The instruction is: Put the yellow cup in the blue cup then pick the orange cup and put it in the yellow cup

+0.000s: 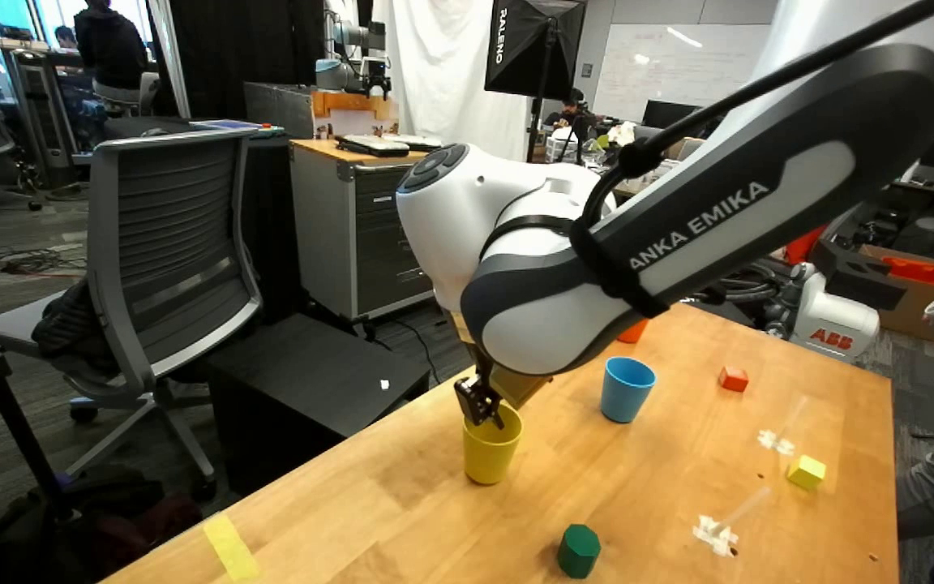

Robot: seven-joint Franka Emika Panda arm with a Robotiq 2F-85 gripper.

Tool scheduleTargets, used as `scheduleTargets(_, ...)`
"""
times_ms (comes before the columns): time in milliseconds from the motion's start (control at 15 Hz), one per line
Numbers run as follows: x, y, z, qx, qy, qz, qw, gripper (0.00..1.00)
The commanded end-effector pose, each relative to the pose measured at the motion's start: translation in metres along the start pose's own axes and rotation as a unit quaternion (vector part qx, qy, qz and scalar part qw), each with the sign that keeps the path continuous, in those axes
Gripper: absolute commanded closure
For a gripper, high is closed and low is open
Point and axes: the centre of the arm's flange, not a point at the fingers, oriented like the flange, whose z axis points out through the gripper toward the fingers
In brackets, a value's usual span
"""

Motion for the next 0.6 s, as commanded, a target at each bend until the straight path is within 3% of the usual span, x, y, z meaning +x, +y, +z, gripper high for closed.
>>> scheduleTargets(0,0.0134,0.0022,0.0078,0.002,-0.013,-0.001,0.9999,0.0)
scheduleTargets(133,0.0135,0.0012,0.0138,0.003,-0.016,-0.002,0.9999,0.0)
scheduleTargets(200,0.0132,0.0003,0.0155,0.003,-0.014,-0.006,0.9999,0.08)
scheduleTargets(267,0.0133,-0.0008,0.0166,0.001,-0.012,-0.006,0.9999,0.26)
scheduleTargets(533,0.0131,-0.002,0.0134,-0.001,-0.005,-0.006,1.0,0.58)
